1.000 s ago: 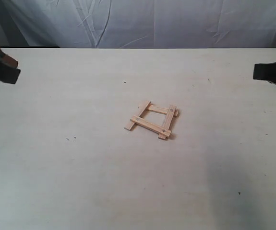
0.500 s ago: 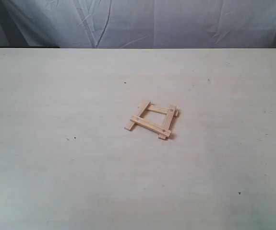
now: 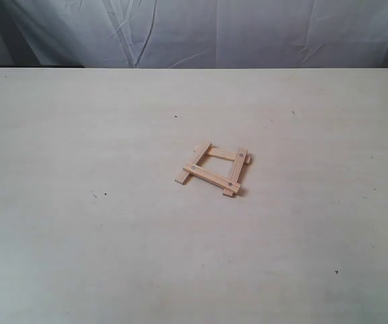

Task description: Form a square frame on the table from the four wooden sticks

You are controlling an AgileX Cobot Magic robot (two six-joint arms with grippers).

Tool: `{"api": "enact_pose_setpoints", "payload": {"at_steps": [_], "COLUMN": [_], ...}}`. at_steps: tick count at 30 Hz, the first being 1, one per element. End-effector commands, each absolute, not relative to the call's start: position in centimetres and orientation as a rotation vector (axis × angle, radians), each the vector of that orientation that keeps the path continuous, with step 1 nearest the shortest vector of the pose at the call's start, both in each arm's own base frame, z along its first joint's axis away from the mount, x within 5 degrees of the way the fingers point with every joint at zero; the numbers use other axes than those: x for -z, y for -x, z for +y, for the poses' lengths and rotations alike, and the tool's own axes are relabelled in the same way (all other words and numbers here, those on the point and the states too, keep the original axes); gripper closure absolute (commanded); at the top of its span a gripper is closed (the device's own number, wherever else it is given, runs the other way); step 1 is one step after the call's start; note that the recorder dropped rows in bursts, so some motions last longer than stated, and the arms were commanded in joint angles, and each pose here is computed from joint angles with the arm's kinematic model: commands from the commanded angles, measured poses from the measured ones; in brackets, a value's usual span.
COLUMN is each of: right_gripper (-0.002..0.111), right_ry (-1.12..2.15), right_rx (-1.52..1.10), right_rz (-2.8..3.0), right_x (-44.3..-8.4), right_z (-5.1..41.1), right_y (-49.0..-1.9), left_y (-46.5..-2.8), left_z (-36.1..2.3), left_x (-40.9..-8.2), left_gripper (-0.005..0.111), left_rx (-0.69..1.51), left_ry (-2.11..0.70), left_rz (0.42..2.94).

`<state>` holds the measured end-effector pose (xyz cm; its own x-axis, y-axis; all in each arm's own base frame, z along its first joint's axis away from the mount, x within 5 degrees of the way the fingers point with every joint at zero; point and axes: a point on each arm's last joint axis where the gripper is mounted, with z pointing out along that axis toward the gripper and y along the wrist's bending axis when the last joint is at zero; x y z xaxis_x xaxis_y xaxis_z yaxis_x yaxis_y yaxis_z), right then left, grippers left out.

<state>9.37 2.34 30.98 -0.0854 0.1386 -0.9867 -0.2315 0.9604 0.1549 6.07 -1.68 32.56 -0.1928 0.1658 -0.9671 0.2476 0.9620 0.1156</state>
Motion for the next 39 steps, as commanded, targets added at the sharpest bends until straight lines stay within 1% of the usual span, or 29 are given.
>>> {"api": "enact_pose_setpoints", "payload": {"at_steps": [1, 5, 7, 9, 14, 27, 30, 36, 39], "right_gripper": [0.108, 0.108, 0.108, 0.108, 0.108, 0.108, 0.108, 0.108, 0.108], "right_ry": [0.085, 0.085, 0.082, 0.081, 0.08, -0.141, -0.182, -0.154, -0.133], "right_rx": [-0.299, -0.3, -0.3, -0.303, -0.304, -0.084, 0.011, 0.045, 0.063], "right_rz": [1.618, 1.609, 1.588, 1.562, 1.556, 1.505, 1.648, 1.752, 1.767], "right_x": [-30.9, -30.5, -29.3, -27.0, -24.3, -23.4, -22.0, -19.0, -18.7], "right_z": [2.3, 2.3, 2.0, 1.8, 1.5, -0.2, -0.6, -0.6, -0.6], "right_y": [-9.3, -9.0, -8.1, -7.1, -6.0, -5.1, -5.1, -5.4, -5.4], "left_y": [-6.0, -6.0, -6.0, -6.0, -6.0, -6.0, -6.0, -6.0, -6.0], "left_z": [-1.7, -1.7, -1.7, -1.7, -1.7, -1.7, -1.7, -1.7, -1.7], "left_x": [-32.5, -32.5, -32.5, -32.5, -32.5, -32.5, -32.5, -32.5, -32.5], "left_gripper": [0.107, 0.107, 0.107, 0.107, 0.107, 0.107, 0.107, 0.107, 0.107], "left_rx": [0.079, 0.079, 0.079, 0.079, 0.079, 0.079, 0.079, 0.079, 0.079], "left_ry": [-0.299, -0.299, -0.299, -0.299, -0.299, -0.299, -0.299, -0.299, -0.299], "left_rz": [1.766, 1.766, 1.766, 1.766, 1.766, 1.766, 1.766, 1.766, 1.766]}}
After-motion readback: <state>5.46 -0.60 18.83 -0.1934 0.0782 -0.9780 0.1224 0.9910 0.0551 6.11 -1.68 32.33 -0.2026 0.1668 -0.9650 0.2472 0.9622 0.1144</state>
